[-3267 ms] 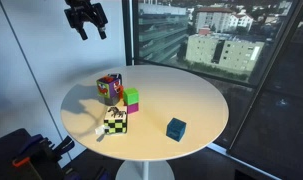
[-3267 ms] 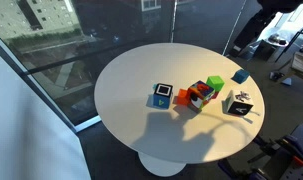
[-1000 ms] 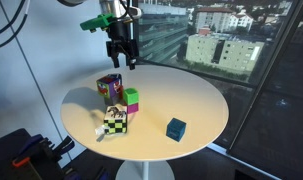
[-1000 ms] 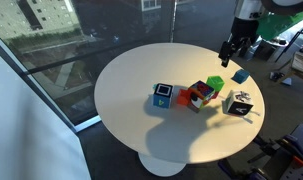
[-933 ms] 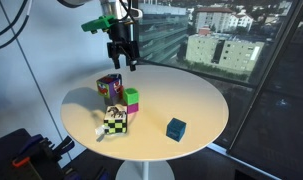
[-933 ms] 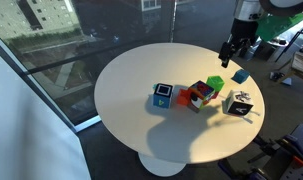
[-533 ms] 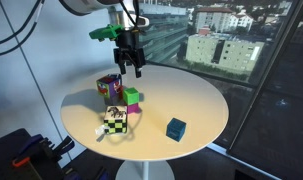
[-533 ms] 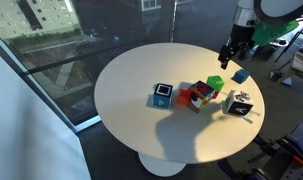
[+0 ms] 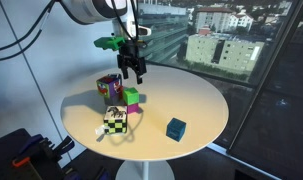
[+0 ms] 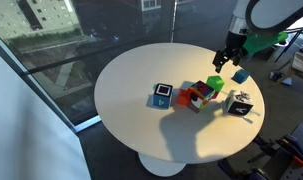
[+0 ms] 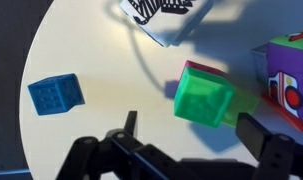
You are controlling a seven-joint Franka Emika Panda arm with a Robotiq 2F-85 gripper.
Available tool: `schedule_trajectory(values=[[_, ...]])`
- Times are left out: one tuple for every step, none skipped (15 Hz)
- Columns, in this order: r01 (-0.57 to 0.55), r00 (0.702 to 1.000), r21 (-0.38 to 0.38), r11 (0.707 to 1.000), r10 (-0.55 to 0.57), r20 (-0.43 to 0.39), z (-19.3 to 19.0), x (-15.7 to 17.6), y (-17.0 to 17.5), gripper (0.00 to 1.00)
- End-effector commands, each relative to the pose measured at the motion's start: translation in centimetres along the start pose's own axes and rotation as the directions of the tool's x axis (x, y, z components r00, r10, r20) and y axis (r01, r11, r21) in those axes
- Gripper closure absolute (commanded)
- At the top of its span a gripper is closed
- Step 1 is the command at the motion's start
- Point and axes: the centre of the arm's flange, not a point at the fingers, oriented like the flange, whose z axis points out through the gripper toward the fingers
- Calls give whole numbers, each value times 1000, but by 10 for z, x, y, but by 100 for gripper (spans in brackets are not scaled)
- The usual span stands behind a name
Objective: Put the green building block on the table
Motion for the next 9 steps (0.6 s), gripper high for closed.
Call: schedule_trajectory(values=[[-69,998,14,997,69,1,7,-1,-7,0],[-83,997,10,996,83,6,8,-1,-8,0],[-91,996,4,996,91,14,8,1,-9,0],[-106,994,2,994,106,8,5,3,-11,0],[-67,998,-1,998,67,16,9,-1,-6,0],[-77,997,-1,997,77,15,9,-1,-7,0],[-80,997,-1,997,80,14,9,0,-8,0],[-83,996,-1,997,83,14,9,0,-8,0],[-84,996,-1,996,84,14,9,0,-8,0]])
